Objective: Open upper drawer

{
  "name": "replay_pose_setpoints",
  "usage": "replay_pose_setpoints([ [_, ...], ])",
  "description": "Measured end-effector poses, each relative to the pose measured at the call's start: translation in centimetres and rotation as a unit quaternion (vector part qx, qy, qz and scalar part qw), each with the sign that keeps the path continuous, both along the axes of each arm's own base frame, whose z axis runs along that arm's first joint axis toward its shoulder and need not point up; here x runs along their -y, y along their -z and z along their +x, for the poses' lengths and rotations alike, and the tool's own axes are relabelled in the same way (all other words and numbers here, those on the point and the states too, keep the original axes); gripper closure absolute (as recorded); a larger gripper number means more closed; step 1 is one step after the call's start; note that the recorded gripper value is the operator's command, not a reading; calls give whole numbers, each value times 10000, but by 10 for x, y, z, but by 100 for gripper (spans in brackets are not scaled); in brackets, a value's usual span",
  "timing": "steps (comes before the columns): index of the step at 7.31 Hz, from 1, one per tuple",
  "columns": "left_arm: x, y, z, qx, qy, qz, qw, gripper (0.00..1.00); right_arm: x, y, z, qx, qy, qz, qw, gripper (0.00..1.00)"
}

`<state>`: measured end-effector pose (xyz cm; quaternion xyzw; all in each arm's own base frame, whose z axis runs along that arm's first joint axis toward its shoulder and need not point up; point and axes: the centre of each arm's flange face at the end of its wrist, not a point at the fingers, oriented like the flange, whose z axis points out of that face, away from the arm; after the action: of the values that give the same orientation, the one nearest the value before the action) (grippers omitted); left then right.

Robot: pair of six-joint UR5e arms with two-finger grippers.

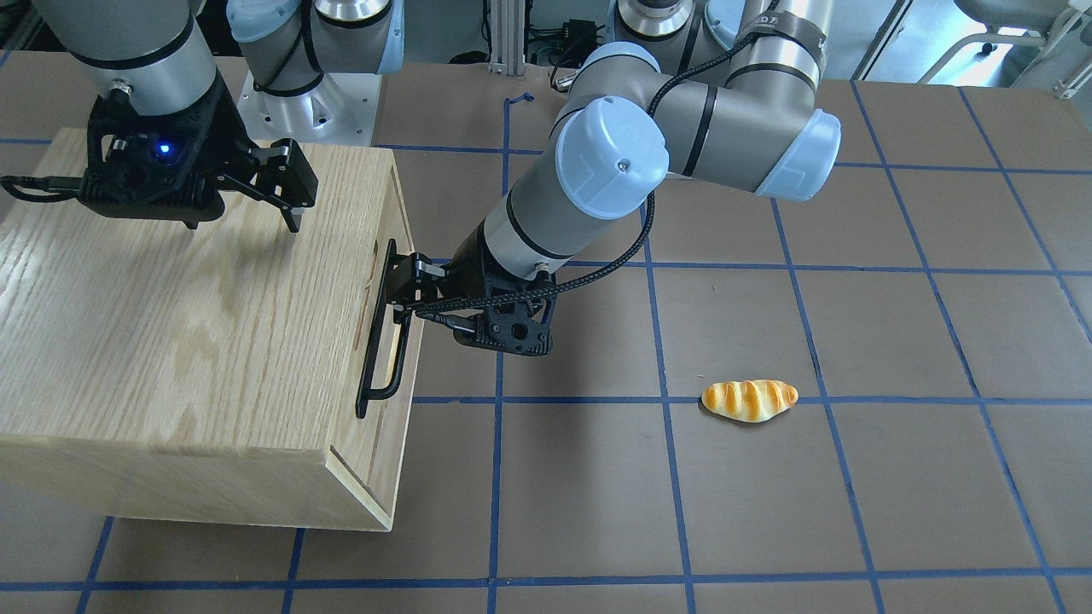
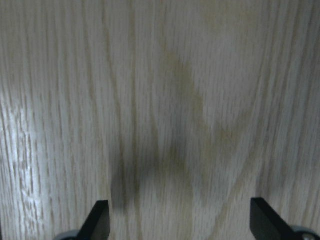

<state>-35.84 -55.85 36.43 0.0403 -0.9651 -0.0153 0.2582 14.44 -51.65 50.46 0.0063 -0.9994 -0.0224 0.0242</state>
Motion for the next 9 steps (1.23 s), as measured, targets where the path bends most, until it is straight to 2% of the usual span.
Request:
replay_pose_setpoints([
  [9, 0, 11, -11, 196, 280, -283, 9990, 0, 0, 0, 0, 0, -2, -2, 10000, 0],
])
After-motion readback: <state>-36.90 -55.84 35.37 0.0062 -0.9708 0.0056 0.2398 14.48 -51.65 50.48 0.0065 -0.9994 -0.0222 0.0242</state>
